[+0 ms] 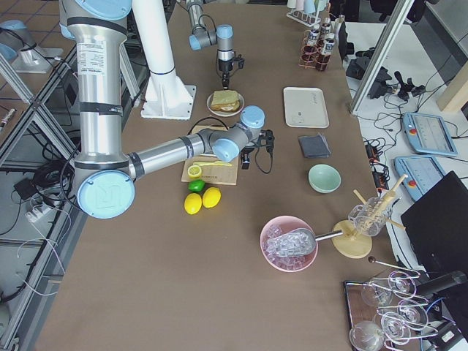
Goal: Make sandwich and place on tray
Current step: 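Grasp the rim of the white plate with the left gripper, then carry the plate with the left gripper onto the rabbit-print tray and lower it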
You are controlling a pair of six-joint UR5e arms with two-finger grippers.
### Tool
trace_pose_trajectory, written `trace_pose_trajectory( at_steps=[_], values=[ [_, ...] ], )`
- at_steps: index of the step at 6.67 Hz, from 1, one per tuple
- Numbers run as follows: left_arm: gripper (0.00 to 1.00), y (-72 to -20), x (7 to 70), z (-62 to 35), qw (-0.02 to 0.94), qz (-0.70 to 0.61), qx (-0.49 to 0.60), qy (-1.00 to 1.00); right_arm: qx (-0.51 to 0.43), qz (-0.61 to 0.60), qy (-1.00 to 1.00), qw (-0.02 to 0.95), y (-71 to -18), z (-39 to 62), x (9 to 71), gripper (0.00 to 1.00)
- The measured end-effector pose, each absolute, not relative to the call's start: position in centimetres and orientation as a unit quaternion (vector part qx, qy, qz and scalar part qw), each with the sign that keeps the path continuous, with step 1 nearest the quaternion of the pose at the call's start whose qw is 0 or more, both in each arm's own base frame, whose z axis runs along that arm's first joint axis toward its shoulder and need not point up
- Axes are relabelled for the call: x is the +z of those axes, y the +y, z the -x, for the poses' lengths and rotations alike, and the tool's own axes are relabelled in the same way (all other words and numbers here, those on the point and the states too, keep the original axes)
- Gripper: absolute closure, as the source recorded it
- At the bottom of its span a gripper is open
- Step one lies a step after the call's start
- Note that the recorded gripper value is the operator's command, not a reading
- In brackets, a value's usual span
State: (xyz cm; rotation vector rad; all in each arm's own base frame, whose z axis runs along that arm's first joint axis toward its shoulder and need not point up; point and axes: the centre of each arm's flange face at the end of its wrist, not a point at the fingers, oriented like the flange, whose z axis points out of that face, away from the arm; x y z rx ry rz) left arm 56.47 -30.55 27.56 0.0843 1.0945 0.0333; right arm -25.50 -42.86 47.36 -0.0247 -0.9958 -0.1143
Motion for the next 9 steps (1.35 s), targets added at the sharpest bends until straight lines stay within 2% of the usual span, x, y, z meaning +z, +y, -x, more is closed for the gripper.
trace_pose_trajectory(
  at_steps=[2, 4, 6, 9],
  values=[
    [1.00, -30.9, 26.8, -56.0, 0.847, -0.043, 0.013, 0.529, -0.053, 0.012, -0.477, 0.877, -42.9, 25.3, 47.5, 0.00],
    [1.00, -35.4, 25.3, -53.4, 0.837, -0.061, -0.018, 0.543, -0.052, 0.013, -0.476, 0.878, -42.7, 25.0, 47.7, 0.00],
    [1.00, -42.9, 24.2, -49.6, 0.833, -0.064, -0.054, 0.547, -0.049, 0.014, -0.475, 0.879, -42.7, 24.7, 48.0, 0.00],
    [1.00, -57.9, 23.4, -49.0, 0.839, -0.051, -0.108, 0.531, -0.048, 0.013, -0.475, 0.879, -42.5, 24.4, 47.9, 0.00]
  ],
)
